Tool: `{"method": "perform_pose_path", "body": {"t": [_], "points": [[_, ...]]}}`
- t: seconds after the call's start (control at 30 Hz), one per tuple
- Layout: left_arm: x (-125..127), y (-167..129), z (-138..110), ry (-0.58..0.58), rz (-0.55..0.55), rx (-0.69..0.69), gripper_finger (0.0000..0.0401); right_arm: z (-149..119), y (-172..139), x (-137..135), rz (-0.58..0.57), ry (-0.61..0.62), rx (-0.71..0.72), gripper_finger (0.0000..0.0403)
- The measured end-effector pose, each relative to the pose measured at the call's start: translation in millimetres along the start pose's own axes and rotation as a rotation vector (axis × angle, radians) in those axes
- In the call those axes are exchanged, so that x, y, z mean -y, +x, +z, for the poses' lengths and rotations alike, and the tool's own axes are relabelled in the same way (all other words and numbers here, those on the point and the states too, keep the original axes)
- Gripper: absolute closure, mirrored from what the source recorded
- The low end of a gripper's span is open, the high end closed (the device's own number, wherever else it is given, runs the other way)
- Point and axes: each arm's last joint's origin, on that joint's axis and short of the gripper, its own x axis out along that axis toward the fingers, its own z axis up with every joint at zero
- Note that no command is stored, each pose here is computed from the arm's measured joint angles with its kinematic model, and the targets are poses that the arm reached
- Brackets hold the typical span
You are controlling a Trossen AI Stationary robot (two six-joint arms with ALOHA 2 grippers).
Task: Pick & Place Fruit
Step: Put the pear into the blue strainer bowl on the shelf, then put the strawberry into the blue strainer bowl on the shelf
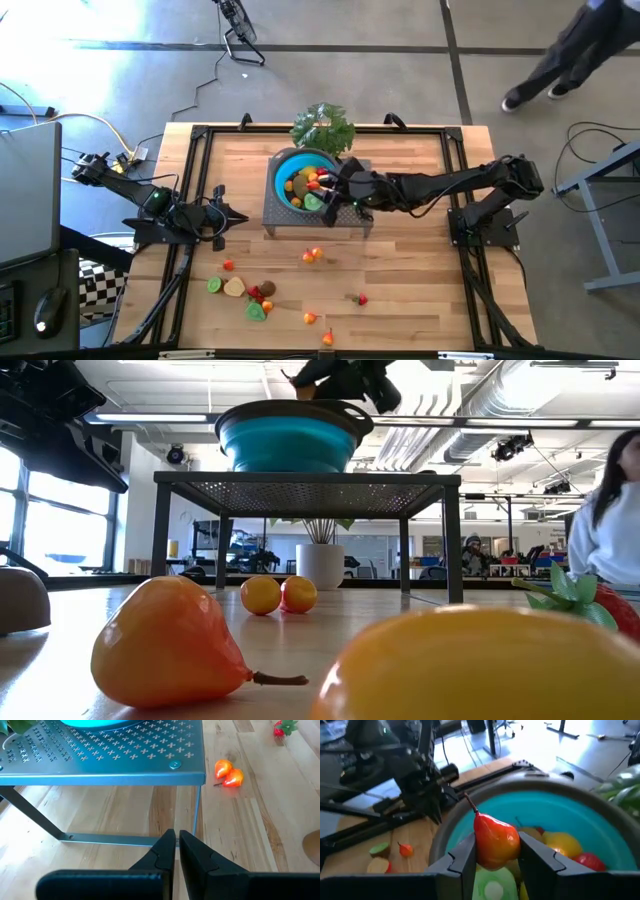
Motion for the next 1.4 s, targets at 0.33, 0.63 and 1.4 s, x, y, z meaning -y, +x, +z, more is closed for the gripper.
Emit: {"method": "perform_pose_path", "body": {"t": [0.33,0.63,1.4], "points": [[0,0,0,0.000,0.000,0.000,0.0379,-14,-1,4,-0.039,0.001,-0.138,0.0283],[0,0,0,0.000,0.000,0.000,0.0379,-15,-1,4,-0.038,0.006,-0.149,0.0258],[0,0,0,0.000,0.000,0.000,0.0379,-6,-4,-12,0.142,-0.026,-0.067,0.0235]]}}
